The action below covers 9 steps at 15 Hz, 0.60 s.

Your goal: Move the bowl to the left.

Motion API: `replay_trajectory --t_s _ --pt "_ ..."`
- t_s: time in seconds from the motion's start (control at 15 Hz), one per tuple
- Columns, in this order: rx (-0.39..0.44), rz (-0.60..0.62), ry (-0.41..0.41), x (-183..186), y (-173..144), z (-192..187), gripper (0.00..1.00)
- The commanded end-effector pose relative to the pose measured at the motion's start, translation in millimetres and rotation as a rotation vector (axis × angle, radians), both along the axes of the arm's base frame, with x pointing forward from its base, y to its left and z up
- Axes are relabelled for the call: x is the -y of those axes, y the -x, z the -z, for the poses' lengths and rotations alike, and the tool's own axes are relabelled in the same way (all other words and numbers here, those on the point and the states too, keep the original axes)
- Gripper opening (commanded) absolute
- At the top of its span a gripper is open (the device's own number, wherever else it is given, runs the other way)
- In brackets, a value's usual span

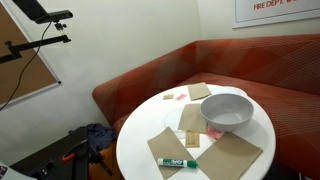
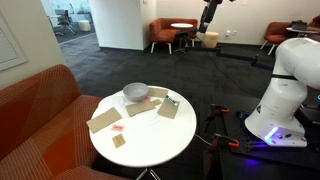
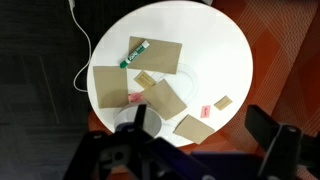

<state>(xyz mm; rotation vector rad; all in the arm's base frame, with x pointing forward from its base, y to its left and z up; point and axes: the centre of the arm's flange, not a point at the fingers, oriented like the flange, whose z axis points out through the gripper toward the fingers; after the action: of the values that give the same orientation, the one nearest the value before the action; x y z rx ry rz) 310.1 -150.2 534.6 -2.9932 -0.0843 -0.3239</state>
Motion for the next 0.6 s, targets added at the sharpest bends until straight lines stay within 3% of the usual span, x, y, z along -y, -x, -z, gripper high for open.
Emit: replay_trajectory --t_s 0.0,0.53 --pt "0.026 -0.017 0.082 1 -34 9 1.00" --pt "0.053 -0.145 0.227 -16 -110 57 1.00"
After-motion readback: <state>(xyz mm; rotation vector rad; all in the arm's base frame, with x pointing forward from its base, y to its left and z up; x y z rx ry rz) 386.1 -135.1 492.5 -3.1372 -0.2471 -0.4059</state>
